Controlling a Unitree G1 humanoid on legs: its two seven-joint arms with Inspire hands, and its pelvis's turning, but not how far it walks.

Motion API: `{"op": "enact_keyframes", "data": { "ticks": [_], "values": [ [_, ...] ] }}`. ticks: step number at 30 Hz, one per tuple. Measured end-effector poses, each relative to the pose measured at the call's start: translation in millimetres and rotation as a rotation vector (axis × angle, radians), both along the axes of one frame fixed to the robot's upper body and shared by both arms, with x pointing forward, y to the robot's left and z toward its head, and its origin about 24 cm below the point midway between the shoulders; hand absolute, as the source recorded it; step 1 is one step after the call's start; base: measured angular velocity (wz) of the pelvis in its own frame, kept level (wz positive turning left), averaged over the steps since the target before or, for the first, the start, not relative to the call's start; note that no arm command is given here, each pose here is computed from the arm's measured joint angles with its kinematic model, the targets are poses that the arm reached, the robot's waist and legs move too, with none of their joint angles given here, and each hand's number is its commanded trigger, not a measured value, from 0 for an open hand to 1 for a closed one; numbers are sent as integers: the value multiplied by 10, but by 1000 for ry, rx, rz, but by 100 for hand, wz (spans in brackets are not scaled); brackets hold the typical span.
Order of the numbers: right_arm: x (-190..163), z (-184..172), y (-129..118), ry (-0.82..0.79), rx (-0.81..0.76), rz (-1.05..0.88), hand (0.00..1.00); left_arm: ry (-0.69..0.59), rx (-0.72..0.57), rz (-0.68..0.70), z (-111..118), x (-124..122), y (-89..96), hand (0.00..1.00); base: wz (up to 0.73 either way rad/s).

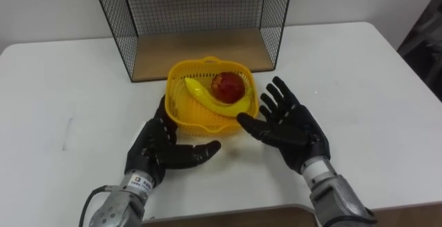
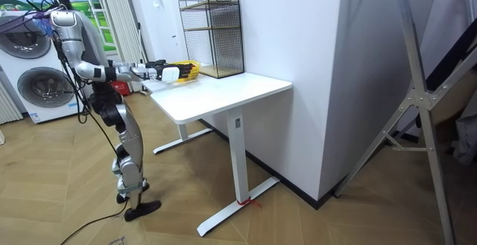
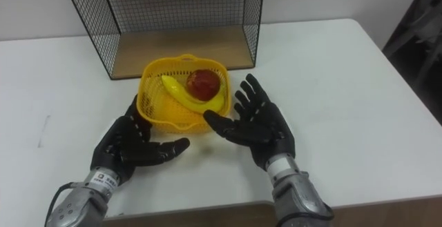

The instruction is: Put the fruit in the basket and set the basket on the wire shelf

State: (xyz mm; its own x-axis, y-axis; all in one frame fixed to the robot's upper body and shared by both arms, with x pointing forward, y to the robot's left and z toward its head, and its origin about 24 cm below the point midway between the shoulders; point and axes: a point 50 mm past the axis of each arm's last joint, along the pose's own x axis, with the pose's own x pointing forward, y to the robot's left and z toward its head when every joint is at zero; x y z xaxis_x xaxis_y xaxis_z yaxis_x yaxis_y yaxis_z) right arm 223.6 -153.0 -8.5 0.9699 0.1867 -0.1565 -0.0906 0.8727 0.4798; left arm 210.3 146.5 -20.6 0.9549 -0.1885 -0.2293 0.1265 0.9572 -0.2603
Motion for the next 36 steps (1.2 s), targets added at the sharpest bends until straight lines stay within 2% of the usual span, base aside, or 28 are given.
{"op": "enact_keyframes", "data": {
  "ticks": [8,14,36],
  "values": [
    [0,0,1,-2,-20,5,0,0,8,-3,-2,-1,-1,0,0],
    [-4,-6,13,-18,-158,43,0,-3,30,-8,-4,-1,-23,0,0],
    [41,-124,16,38,-217,71,0,-3,35,-21,40,89,-52,0,1]
  ]
}}
